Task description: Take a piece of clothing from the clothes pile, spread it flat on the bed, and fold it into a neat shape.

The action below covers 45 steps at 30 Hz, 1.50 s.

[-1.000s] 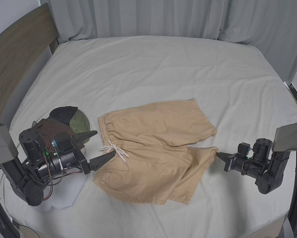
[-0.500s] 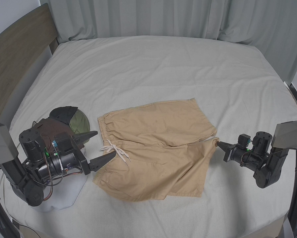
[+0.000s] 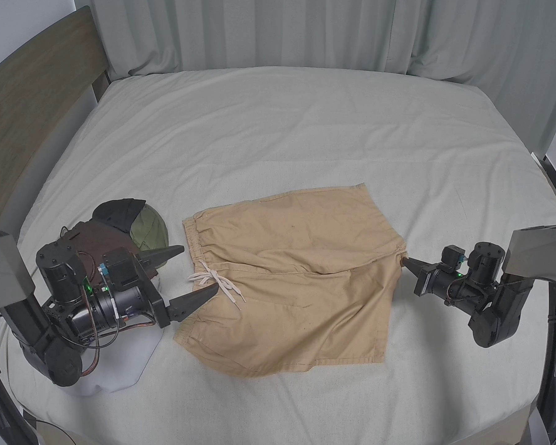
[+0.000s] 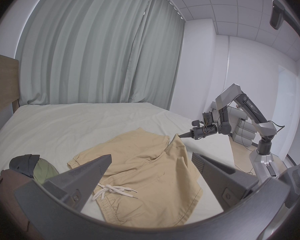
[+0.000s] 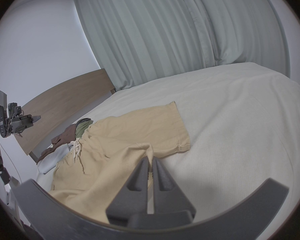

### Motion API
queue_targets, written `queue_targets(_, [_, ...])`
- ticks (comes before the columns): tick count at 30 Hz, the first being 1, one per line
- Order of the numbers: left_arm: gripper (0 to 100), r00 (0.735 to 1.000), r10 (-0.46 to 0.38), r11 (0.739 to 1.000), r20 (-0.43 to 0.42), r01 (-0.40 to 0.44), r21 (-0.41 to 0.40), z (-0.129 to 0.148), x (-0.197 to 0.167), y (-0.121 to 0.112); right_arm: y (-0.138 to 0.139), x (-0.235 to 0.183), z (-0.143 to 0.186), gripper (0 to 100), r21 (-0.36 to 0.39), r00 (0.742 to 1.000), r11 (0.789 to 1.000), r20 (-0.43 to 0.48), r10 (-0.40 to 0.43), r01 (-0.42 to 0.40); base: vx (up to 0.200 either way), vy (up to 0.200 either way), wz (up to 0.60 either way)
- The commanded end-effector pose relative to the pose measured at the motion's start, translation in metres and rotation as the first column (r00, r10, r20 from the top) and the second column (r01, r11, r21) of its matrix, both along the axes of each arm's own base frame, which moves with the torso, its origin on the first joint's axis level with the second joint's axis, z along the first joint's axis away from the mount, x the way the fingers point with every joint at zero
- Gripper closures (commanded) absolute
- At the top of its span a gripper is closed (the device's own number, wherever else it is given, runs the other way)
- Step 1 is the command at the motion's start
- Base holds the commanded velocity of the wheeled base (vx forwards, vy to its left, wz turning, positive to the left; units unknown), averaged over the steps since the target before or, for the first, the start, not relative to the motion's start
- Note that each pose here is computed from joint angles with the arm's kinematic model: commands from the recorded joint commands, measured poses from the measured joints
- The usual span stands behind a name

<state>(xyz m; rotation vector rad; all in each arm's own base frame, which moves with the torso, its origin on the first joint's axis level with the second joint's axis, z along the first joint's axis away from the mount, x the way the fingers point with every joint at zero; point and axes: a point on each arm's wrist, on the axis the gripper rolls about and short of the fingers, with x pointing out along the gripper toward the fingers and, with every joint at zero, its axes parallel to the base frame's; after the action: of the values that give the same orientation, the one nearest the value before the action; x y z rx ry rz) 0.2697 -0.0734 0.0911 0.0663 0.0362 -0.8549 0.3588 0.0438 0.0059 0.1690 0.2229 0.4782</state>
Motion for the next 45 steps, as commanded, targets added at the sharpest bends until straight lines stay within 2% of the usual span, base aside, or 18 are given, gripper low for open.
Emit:
queue_targets(1, [0, 1.0, 0.0, 1.0, 0.004, 0.0, -0.001, 0.0, 0.0, 0.0, 0.0, 0.002, -0.002, 100, 0.0, 1.0, 1.0, 0.001, 0.0, 0.0, 0.0, 0.0, 0.0])
queue_targets(11, [0, 1.0, 0.0, 1.0, 0.004, 0.0, -0.001, 0.0, 0.0, 0.0, 0.001, 0.002, -0.004, 100, 0.001, 1.0, 1.0, -0.003, 0.003, -0.003, 0.0, 0.0, 0.0])
queue_targets(12, [0, 1.0, 0.0, 1.0, 0.004, 0.0, -0.001, 0.0, 0.0, 0.0, 0.001, 0.002, -0.004, 0, 0.002, 1.0, 1.0, -0.005, 0.001, -0.001, 0.0, 0.0, 0.0])
queue_targets(17, [0, 1.0, 0.0, 1.0, 0.004, 0.0, -0.001, 0.0, 0.0, 0.0, 0.001, -0.003, 0.0, 0, 0.013, 1.0, 1.0, -0.014, 0.004, -0.003, 0.0, 0.0, 0.0])
queue_targets(23, [0, 1.0, -0.002, 1.0, 0.004, 0.002, -0.001, 0.0, 0.0, 0.0, 0.001, -0.029, -0.003, 0, 0.024, 0.993, 0.998, -0.099, 0.063, -0.061, 0.0, 0.0, 0.0])
queue_targets(30, [0, 1.0, -0.002, 1.0, 0.004, 0.002, -0.001, 0.0, 0.0, 0.0, 0.006, -0.049, -0.01, 0, 0.011, 0.982, 0.996, -0.166, 0.09, -0.089, 0.0, 0.0, 0.0])
queue_targets(38, [0, 1.0, -0.002, 1.0, 0.004, 0.002, -0.001, 0.0, 0.0, 0.0, 0.012, -0.075, -0.023, 0, 0.005, 0.951, 0.987, -0.27, 0.154, -0.159, 0.0, 0.0, 0.0])
queue_targets(45, [0, 1.0, -0.002, 1.0, 0.002, 0.002, 0.0, 0.0, 0.0, 0.0, 0.012, -0.084, -0.031, 0, 0.026, 0.924, 0.975, -0.313, 0.22, -0.223, 0.0, 0.0, 0.0])
